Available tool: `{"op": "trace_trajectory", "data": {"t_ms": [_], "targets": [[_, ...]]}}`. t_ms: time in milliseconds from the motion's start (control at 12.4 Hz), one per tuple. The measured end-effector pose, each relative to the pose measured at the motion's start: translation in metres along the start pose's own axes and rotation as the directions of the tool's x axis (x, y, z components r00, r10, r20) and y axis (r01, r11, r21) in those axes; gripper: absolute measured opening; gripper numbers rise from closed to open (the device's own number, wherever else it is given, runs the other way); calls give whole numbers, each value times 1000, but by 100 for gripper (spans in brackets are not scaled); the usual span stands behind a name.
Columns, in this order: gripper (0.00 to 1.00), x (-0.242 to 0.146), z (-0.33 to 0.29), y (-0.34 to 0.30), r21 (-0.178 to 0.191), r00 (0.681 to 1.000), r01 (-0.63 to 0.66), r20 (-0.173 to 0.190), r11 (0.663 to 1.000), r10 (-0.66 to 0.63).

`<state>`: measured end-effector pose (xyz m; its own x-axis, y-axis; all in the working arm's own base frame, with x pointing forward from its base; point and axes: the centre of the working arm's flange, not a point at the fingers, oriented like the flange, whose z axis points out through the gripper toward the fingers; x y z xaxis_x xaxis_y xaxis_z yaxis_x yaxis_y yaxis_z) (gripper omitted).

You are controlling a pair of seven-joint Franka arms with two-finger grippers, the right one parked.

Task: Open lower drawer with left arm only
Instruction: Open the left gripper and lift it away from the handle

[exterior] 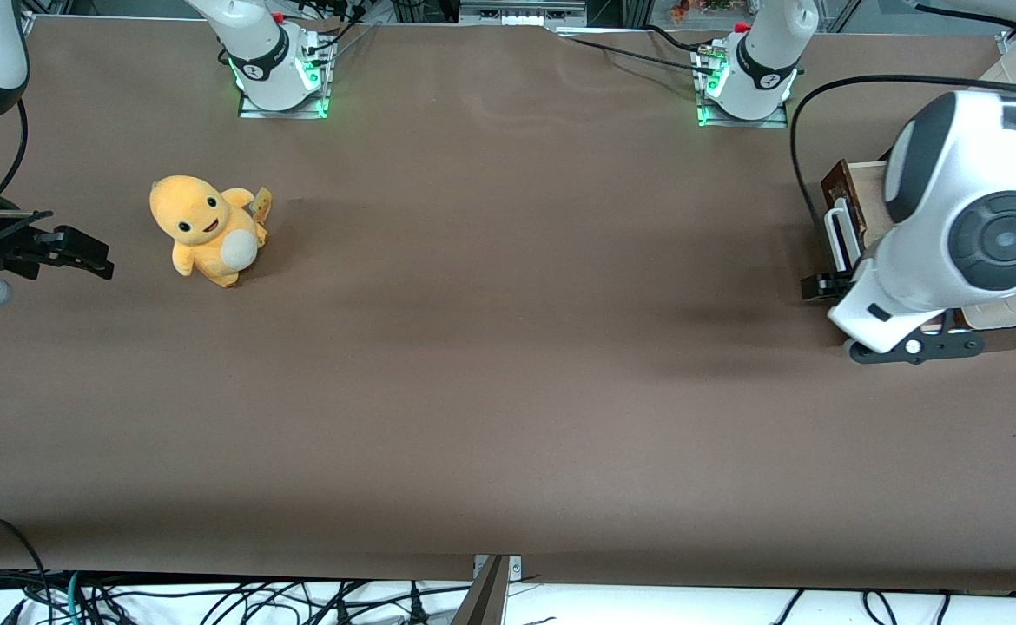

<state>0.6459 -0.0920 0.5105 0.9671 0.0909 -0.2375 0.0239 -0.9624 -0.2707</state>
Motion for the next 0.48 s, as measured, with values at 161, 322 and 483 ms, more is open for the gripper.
{"op": "trace_trajectory", "data": {"t_ms": [161, 322, 483], "targets": [[100, 4, -1, -10, -58, 1000, 3, -14, 998, -4], [100, 10, 2, -30, -100, 1000, -15, -21, 995, 13], [100, 14, 5, -51, -124, 999, -44, -28, 991, 41]]}}
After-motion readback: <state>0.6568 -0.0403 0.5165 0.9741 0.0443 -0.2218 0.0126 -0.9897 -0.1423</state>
